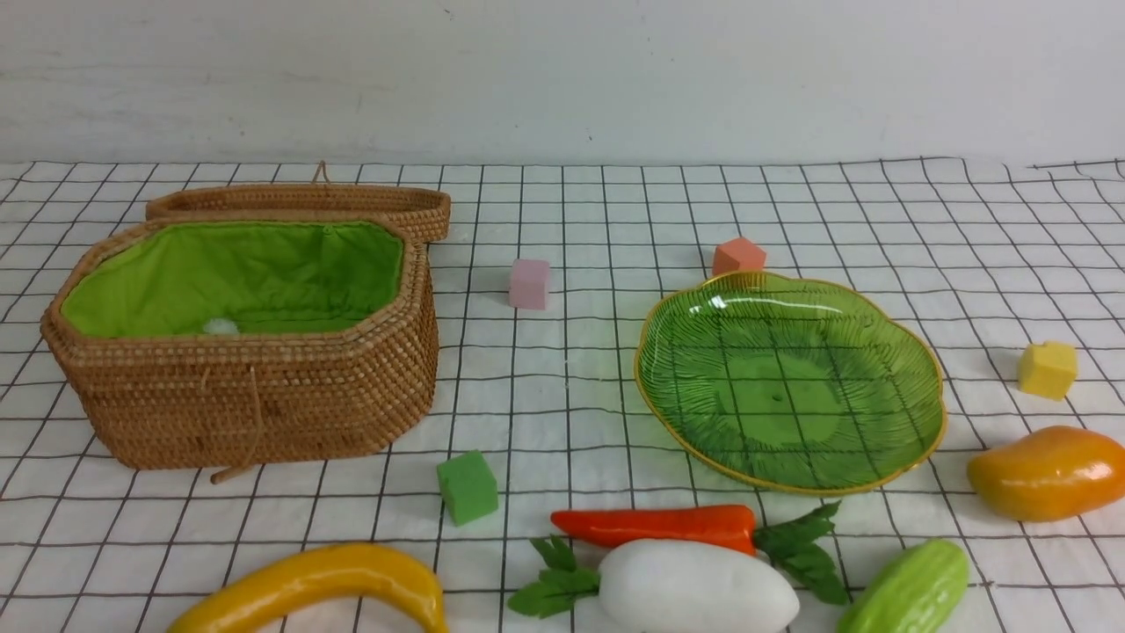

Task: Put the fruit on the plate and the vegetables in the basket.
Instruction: Take a chayote with your right arm and place it on the basket on the left.

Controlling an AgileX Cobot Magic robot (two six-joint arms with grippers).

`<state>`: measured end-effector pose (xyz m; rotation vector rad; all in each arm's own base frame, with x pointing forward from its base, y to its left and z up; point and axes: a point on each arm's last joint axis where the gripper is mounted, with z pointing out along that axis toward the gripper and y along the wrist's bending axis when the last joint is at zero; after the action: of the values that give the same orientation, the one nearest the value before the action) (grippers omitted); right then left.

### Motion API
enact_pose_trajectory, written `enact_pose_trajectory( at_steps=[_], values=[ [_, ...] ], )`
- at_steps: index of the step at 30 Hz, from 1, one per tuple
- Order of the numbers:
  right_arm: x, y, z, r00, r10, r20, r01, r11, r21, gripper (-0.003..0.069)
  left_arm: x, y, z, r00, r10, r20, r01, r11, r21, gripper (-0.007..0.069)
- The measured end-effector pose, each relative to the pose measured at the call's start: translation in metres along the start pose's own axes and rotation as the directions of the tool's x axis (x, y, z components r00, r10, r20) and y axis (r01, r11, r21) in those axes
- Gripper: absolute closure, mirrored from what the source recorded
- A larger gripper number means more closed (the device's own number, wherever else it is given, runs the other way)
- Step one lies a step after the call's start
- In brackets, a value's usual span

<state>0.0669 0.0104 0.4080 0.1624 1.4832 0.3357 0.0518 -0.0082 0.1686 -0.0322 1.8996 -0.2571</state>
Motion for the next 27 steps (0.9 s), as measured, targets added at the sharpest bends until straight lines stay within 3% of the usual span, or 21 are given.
enact_pose_trajectory(
  at_steps=[3, 8, 13, 14, 16, 20, 22, 24, 25, 27],
  values=[
    [0.002, -0.004, 0.026, 0.983, -0.106, -0.153, 0.114, 0.992, 0.047, 0.0417, 0.0, 0.0, 0.0, 1.0, 0.0, 0.0, 0.0, 1.0, 0.0, 0.0386],
    [0.034, -0.012, 0.056, 0.908, 0.014, -0.419, 0.004, 0.999, 0.042, 0.0417, 0.0, 0.0, 0.0, 1.0, 0.0, 0.0, 0.0, 1.0, 0.0, 0.0386],
    [0.076, -0.018, 0.078, 0.663, 0.105, -0.741, -0.089, 0.994, 0.061, 0.0416, 0.0, 0.0, 0.0, 1.0, 0.0, 0.0, 0.0, 1.0, 0.0, 0.0386],
    [0.078, -0.018, 0.08, 0.643, 0.106, -0.758, -0.092, 0.994, 0.061, 0.0415, 0.0, 0.0, 0.0, 1.0, 0.0, 0.0, 0.0, 1.0, 0.0, 0.0386],
    [0.099, -0.018, 0.093, 0.52, 0.11, -0.847, -0.112, 0.992, 0.06, 0.041, 0.0, 0.0, 0.0, 1.0, 0.0, 0.0, 0.0, 1.0, 0.0, 0.0386],
    [0.124, -0.012, 0.109, 0.395, 0.101, -0.913, -0.117, 0.991, 0.059, 0.0365, 0.0, 0.0, 0.0, 1.0, 0.0, 0.0, 0.0, 1.0, 0.0, 0.0386],
    [0.136, -0.013, 0.118, 0.345, 0.141, -0.928, -0.106, 0.988, 0.11, 0.0323, 0.0, 0.0, 0.0, 1.0, 0.0, 0.0, 0.0, 1.0, 0.0, 0.0386],
    [0.151, -0.019, 0.131, 0.316, 0.259, -0.913, -0.107, 0.966, 0.237, 0.0263, 0.0, 0.0, 0.0, 1.0, 0.0, 0.0, 0.0, 1.0, 0.0, 0.0386],
    [0.151, -0.019, 0.132, 0.316, 0.259, -0.913, -0.107, 0.966, 0.237, 0.0256, 0.0, 0.0, 0.0, 1.0, 0.0, 0.0, 0.0, 1.0, 0.0, 0.0386],
    [0.167, -0.027, 0.148, 0.307, 0.424, -0.852, -0.124, 0.906, 0.406, 0.0176, 0.0, 0.0, 0.0, 1.0, 0.0, 0.0, 0.0, 1.0, 0.0, 0.0386]
  ],
)
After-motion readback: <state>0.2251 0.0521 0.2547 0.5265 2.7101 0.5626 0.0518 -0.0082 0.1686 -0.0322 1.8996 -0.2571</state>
